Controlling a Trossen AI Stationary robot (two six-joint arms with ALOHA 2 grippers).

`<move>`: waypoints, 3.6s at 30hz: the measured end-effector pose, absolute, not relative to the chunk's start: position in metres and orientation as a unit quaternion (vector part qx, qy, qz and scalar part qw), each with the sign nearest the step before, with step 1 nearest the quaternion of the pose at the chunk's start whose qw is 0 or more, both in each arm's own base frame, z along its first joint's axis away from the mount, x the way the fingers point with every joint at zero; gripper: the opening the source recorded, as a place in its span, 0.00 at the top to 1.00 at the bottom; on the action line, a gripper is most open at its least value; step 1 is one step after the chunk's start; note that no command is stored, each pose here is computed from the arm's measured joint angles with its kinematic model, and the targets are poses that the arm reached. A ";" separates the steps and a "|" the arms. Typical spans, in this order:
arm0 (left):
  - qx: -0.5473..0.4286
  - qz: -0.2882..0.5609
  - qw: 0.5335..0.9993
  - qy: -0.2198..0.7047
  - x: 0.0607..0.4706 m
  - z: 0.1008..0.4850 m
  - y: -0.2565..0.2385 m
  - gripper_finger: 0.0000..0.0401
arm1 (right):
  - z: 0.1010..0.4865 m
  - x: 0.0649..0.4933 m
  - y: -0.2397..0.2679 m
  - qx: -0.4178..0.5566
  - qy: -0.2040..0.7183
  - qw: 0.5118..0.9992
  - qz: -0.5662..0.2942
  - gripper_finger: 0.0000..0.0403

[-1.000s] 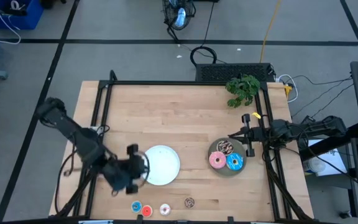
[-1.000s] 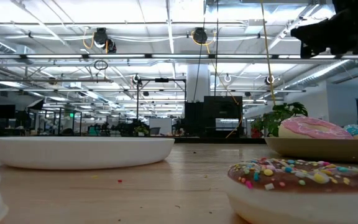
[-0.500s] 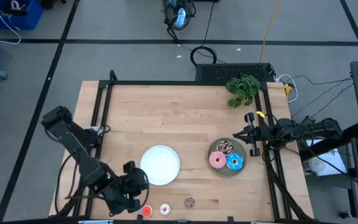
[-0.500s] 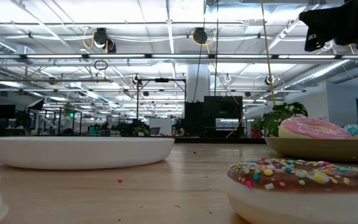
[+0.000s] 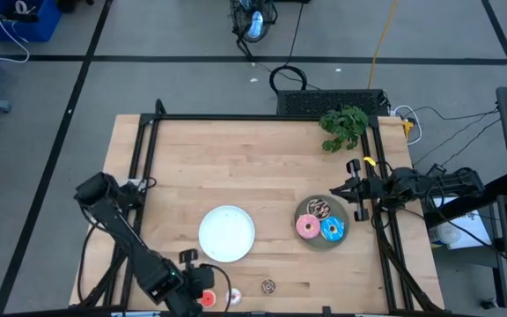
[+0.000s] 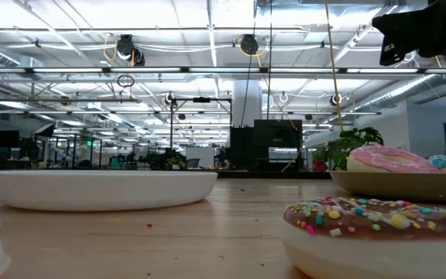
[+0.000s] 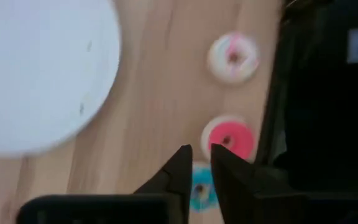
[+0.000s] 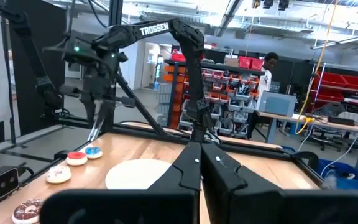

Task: Pick & Place donuts
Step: Put the small blue donut on the white plate

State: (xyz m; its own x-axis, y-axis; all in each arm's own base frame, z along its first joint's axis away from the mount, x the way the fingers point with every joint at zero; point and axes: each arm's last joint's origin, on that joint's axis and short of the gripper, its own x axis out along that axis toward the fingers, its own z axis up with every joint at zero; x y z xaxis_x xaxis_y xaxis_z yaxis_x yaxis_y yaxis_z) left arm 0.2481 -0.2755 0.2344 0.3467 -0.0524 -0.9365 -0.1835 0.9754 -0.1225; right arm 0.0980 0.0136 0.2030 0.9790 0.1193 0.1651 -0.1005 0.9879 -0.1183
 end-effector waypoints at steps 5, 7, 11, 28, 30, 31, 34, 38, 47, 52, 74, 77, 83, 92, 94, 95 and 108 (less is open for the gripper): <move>-0.121 0.089 0.781 0.606 0.238 0.220 -0.279 0.64 | 0.203 0.098 0.014 -0.055 -0.086 0.993 0.056 1.00; -0.133 0.084 0.776 0.611 0.238 0.217 -0.282 0.55 | 0.203 0.098 0.014 -0.055 -0.086 0.993 0.056 1.00; -0.131 0.091 0.760 0.630 0.240 0.204 -0.285 0.41 | 0.203 0.098 0.014 -0.064 -0.087 0.993 0.055 1.00; -0.086 0.088 0.735 0.667 0.241 0.176 -0.291 0.40 | 0.204 0.098 0.014 -0.077 -0.091 0.991 0.054 1.00; -0.081 0.091 0.740 0.662 0.241 0.176 -0.290 0.41 | 0.204 0.098 0.014 -0.077 -0.091 0.991 0.054 1.00; -0.078 0.091 0.741 0.660 0.241 0.176 -0.290 0.42 | 0.204 0.098 0.014 -0.077 -0.091 0.991 0.054 1.00; -0.069 0.091 0.743 0.659 0.240 0.175 -0.289 0.44 | 0.204 0.098 0.014 -0.077 -0.091 0.991 0.054 1.00; -0.071 0.099 0.732 0.670 0.237 0.168 -0.286 0.44 | 0.204 0.098 0.014 -0.077 -0.091 0.991 0.054 1.00; -0.084 0.098 0.727 0.674 0.232 0.158 -0.286 0.42 | 0.204 0.098 0.014 -0.077 -0.091 0.991 0.054 1.00; -0.101 0.089 0.724 0.677 0.232 0.154 -0.288 0.41 | 0.204 0.098 0.014 -0.077 -0.091 0.991 0.054 1.00; -0.117 0.056 0.737 0.663 0.233 0.138 -0.288 0.56 | 0.204 0.098 0.014 -0.077 -0.091 0.991 0.054 1.00; -0.104 0.048 0.727 0.676 0.235 0.143 -0.287 0.73 | 0.204 0.098 0.014 -0.077 -0.090 0.991 0.054 1.00; -0.096 0.047 0.693 0.713 0.241 0.147 -0.277 0.96 | 0.204 0.098 0.014 -0.077 -0.090 0.991 0.054 1.00; -0.049 0.040 0.701 0.710 0.249 0.177 -0.246 0.94 | 0.203 0.098 0.014 -0.077 -0.090 0.991 0.054 1.00; -0.044 0.041 0.717 0.695 0.250 0.194 -0.235 0.97 | 0.203 0.098 0.014 -0.077 -0.089 0.992 0.054 1.00; -0.041 0.046 0.725 0.686 0.249 0.203 -0.229 0.98 | 0.203 0.098 0.014 -0.077 -0.089 0.992 0.054 1.00; -0.074 0.138 0.777 0.610 0.273 0.264 -0.132 0.95 | 0.203 0.098 0.014 -0.077 -0.090 0.992 0.054 1.00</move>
State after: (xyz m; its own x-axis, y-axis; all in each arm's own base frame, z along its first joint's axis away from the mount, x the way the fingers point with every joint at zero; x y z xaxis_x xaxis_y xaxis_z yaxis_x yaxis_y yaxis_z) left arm 0.2728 -0.1317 0.2643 0.2169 0.1244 -0.9682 -0.3049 0.9509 0.0538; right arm 0.0981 0.0136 0.2034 0.9782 0.1203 0.1692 -0.0927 0.9823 -0.1626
